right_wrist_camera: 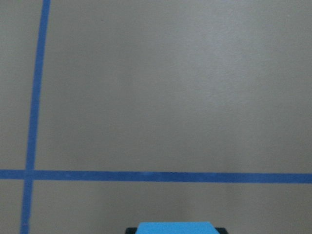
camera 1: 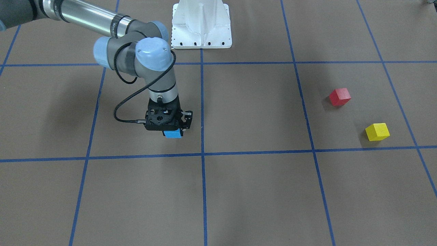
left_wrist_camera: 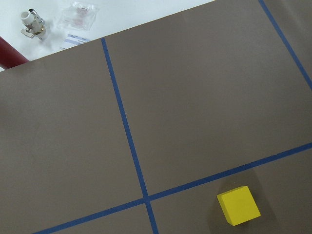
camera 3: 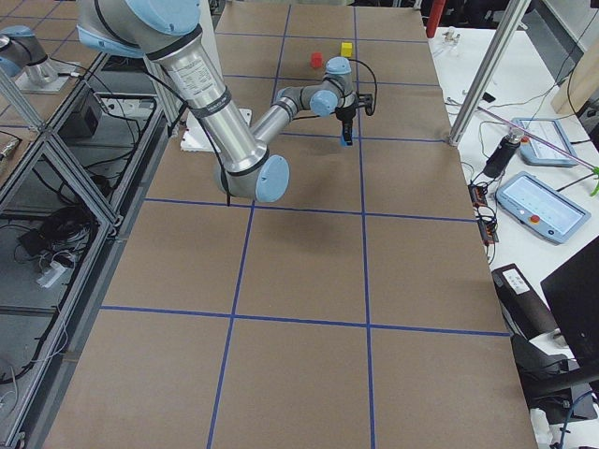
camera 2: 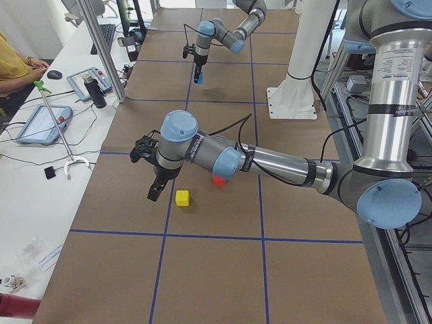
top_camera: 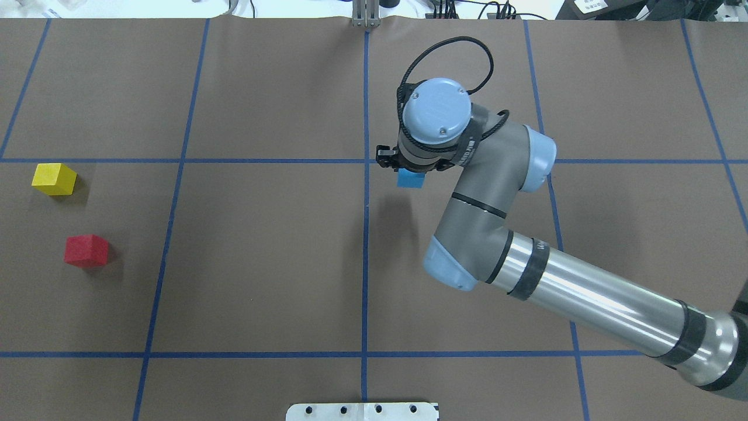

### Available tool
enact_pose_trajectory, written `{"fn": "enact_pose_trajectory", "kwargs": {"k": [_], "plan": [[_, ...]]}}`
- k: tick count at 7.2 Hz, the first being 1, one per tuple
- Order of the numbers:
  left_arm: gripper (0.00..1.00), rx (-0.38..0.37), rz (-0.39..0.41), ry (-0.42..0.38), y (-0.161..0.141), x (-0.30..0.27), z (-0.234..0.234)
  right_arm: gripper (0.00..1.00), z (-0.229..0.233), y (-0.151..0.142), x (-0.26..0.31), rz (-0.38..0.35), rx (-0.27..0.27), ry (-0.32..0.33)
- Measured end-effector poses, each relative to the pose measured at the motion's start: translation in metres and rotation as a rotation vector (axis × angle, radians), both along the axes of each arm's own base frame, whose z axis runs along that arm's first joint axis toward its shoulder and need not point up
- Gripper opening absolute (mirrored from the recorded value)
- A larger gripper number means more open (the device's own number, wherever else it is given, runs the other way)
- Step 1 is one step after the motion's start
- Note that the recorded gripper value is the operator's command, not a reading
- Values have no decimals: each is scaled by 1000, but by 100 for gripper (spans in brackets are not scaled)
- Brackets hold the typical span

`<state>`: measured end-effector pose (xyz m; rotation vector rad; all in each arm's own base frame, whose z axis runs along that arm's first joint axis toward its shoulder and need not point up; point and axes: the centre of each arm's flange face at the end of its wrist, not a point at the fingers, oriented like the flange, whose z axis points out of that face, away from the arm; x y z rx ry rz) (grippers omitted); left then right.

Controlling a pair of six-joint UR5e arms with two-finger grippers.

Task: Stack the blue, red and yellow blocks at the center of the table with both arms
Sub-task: 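Carry the blue block with the right gripper to the table center, then release the blue block and raise the right gripper while the left gripper reaches out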

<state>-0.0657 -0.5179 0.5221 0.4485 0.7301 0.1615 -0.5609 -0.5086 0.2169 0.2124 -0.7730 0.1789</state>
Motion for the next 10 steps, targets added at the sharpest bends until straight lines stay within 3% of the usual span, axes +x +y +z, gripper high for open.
{"fn": "enact_pose_trajectory", "kwargs": {"k": [2,3,4,5,8,10], "plan": [[100,3,0,0,0,0,1,44,-14,20,-42,2,-5,16],[100,3,0,0,0,0,2,61,-15,31,-54,3,-1,20],[100,3,0,0,0,0,4,89,-16,40,-62,7,8,21],[100,2,0,0,0,0,4,97,-17,48,-70,15,20,18],[100,0,0,0,0,0,6,99,-20,62,-81,39,28,-9],[100,3,0,0,1,0,5,99,-29,56,-71,48,34,-30]]}}
